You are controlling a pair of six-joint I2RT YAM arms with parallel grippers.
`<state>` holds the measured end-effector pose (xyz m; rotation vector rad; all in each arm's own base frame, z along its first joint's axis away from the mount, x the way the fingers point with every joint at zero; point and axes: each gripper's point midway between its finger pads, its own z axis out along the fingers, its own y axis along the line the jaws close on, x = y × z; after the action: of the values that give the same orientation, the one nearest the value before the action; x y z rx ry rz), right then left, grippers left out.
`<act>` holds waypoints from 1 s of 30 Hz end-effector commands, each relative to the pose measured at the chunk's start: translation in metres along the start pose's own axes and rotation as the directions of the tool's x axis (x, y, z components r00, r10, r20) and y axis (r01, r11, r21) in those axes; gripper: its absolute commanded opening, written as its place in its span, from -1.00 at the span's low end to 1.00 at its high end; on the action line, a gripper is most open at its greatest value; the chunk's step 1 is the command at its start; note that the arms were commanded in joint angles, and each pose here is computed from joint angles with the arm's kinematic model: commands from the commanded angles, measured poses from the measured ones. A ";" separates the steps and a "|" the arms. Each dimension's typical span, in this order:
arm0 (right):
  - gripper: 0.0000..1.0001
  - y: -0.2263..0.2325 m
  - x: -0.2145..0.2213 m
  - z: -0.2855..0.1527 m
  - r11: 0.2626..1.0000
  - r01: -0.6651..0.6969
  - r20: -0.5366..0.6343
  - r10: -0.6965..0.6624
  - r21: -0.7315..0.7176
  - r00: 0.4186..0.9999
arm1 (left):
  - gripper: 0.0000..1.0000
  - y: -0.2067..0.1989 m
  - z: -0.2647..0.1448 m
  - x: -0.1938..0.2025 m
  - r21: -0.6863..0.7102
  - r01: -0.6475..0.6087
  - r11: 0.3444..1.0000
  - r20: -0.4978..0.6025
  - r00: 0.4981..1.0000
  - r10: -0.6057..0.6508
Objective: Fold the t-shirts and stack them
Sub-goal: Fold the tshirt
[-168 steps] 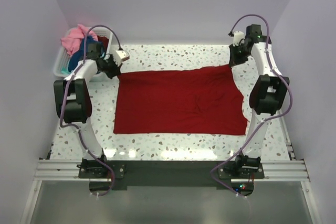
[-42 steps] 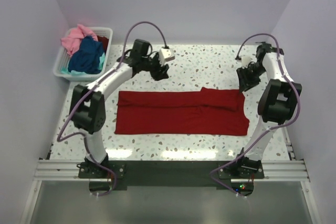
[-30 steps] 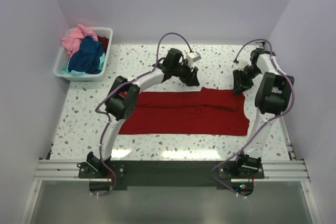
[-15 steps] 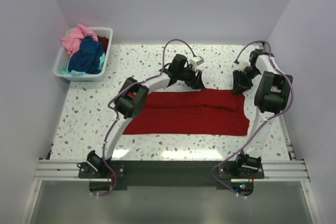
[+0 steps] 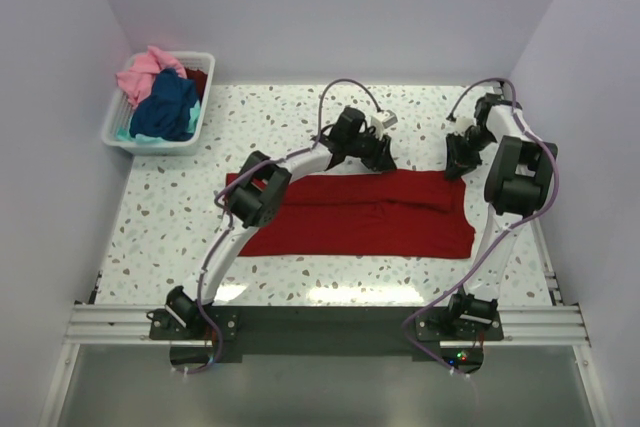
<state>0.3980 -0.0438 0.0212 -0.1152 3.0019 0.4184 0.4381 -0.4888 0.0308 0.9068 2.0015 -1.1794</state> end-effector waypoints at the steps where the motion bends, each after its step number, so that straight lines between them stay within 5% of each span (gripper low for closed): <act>1: -0.54 0.002 -0.012 -0.007 1.000 0.008 0.047 -0.008 0.002 0.999 | -0.29 -0.008 0.008 -0.004 0.028 0.000 1.000 0.009 1.000 0.000; 7: -0.99 0.007 -0.016 -0.016 1.000 0.013 0.070 -0.012 -0.010 0.997 | -0.75 -0.011 0.003 -0.020 0.016 -0.021 1.000 0.048 0.999 0.020; 12: -1.00 0.012 -0.019 -0.031 1.000 0.029 0.091 -0.028 -0.008 0.995 | -1.00 -0.019 -0.006 -0.044 0.016 -0.079 0.997 0.107 0.991 0.077; 20: -1.00 0.024 -0.022 -0.061 0.997 0.081 0.150 -0.078 -0.015 0.986 | -1.00 -0.048 -0.032 -0.081 0.038 -0.199 0.979 0.201 0.961 0.188; 30: -1.00 0.039 0.014 -0.087 0.983 0.181 0.127 -0.178 -0.014 0.976 | -1.00 -0.084 -0.061 -0.070 0.097 -0.237 0.967 0.196 0.957 0.215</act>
<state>0.3911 -0.0368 0.0968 -0.2559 2.8445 0.4078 0.4092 -0.4771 0.0985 0.9648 1.8130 -1.2006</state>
